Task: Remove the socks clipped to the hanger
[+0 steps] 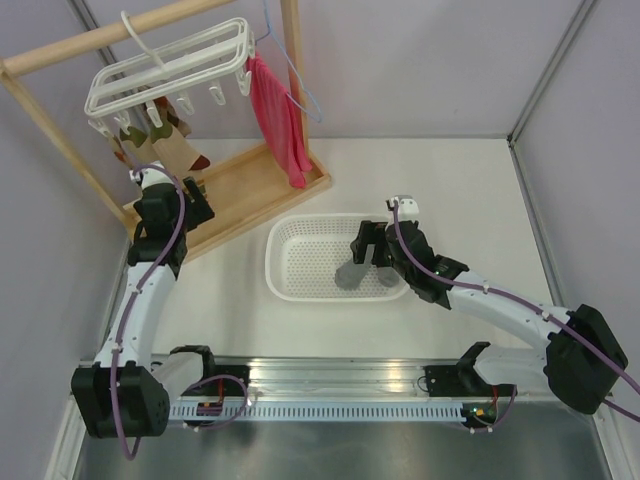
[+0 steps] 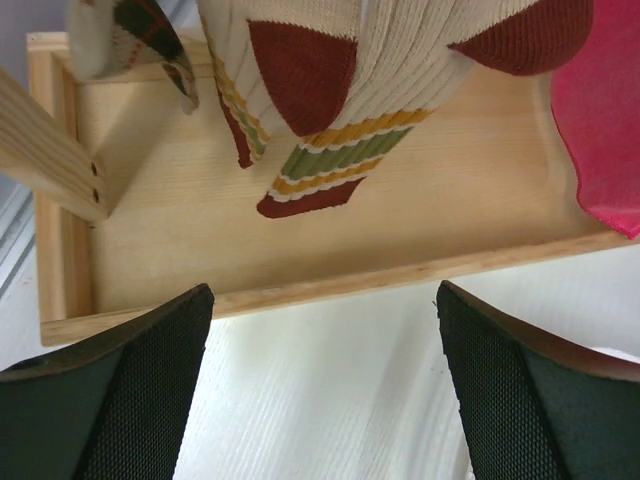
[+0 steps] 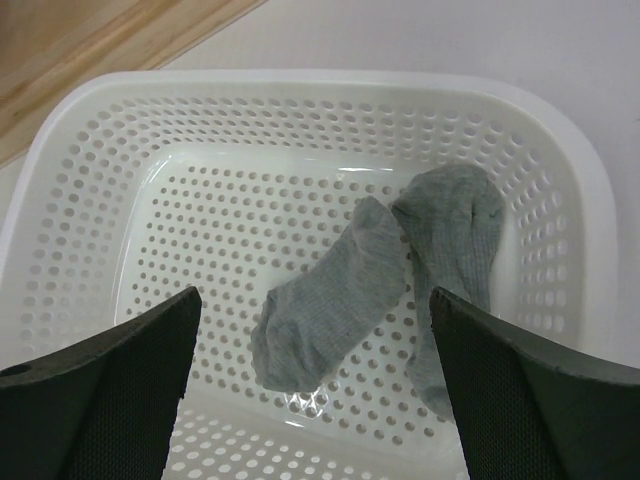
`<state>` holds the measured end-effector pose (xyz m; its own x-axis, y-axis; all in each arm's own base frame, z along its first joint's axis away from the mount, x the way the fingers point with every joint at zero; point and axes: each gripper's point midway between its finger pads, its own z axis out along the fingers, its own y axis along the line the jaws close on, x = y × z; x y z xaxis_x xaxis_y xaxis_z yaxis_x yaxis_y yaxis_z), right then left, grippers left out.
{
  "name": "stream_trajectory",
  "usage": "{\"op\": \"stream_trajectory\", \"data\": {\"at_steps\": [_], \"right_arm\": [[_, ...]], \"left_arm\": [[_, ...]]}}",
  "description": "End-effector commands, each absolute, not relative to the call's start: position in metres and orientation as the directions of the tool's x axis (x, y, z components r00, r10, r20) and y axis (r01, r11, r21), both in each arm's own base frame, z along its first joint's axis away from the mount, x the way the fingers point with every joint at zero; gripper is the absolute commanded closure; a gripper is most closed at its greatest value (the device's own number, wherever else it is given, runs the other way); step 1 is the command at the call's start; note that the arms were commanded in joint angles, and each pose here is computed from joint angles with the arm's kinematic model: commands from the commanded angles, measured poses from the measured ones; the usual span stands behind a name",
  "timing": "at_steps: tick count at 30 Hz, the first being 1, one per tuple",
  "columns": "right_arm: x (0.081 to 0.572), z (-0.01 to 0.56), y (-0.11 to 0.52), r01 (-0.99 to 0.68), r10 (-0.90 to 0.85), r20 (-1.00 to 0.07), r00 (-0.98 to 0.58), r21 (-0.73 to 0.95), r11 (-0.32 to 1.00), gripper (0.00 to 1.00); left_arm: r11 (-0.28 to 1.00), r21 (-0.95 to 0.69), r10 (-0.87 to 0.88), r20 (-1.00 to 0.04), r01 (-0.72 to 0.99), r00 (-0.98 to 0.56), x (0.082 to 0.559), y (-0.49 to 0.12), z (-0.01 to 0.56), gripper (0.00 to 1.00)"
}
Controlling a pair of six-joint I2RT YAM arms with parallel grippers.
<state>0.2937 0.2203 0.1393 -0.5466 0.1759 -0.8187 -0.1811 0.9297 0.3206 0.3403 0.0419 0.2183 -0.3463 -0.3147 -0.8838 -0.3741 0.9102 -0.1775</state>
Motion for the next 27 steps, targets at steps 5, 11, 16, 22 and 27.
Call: {"op": "stream_trajectory", "data": {"at_steps": [5,11,16,22,27], "right_arm": [[0.302,0.174,0.235,-0.252,0.225,-0.847,-0.481,0.379,0.89,0.02],[0.301,0.176,0.232,-0.263,0.234,-0.851,-0.469,0.388,0.883,0.02],[0.303,0.178,0.231,-0.272,0.229,-0.856,-0.464,0.383,0.883,0.02],[0.31,0.173,0.233,-0.273,0.228,-0.853,-0.469,0.385,0.882,0.02],[0.313,0.163,0.24,-0.281,0.222,-0.839,-0.497,0.398,0.873,0.02]], "left_arm": [[0.882,-0.301,-0.384,-0.906,-0.364,-0.181,0.377,0.042,0.231,0.05],[0.873,-0.282,-0.367,-0.917,-0.399,-0.155,0.402,0.052,0.21,0.04],[0.851,-0.254,-0.354,-0.924,-0.459,-0.144,0.415,0.064,0.193,0.04],[0.811,-0.232,-0.327,-0.941,-0.537,-0.087,0.414,0.083,0.187,0.04],[0.836,-0.222,-0.303,-0.949,-0.502,-0.083,0.427,0.079,0.184,0.04]]}}
